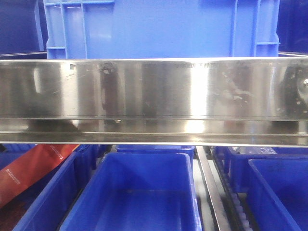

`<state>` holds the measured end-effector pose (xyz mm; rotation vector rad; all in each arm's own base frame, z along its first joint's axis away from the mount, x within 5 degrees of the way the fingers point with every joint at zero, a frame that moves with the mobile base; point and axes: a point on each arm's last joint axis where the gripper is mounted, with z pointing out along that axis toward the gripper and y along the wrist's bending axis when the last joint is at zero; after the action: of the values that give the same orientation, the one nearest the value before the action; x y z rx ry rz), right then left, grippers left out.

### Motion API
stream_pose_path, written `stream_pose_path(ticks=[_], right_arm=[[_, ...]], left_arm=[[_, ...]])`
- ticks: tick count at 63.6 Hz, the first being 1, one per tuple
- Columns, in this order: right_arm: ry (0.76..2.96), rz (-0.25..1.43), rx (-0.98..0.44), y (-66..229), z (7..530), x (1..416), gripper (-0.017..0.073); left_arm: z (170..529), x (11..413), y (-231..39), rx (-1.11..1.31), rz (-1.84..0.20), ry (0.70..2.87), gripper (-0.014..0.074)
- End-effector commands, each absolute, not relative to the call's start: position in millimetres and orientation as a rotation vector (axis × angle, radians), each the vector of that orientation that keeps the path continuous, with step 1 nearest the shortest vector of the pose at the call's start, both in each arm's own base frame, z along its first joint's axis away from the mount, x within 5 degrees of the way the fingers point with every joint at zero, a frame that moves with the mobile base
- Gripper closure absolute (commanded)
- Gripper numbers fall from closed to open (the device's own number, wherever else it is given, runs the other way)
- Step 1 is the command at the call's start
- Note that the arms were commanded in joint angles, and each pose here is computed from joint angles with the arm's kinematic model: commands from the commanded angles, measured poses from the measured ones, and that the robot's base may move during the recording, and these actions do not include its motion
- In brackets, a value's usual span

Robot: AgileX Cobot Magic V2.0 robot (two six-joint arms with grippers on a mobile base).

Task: Place valve from conveyor to right shelf box
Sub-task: 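Raise both empty grippers up out of the blue bin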

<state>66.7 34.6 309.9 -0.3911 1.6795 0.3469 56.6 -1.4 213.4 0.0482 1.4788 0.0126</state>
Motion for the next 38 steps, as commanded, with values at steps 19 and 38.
stream_pose_path(ticks=[19,38], right_arm=[[1.639,0.147,-0.058,9.5,289.6,69.1,0.0713],[1.591,0.046,0.076,-0.3,235.2,53.6,0.0713]], left_arm=[[216.2,55.8,-1.3,0.038,0.007,1.450,0.0704],[216.2,55.8,-1.3,0.038,0.007,1.450,0.0704]])
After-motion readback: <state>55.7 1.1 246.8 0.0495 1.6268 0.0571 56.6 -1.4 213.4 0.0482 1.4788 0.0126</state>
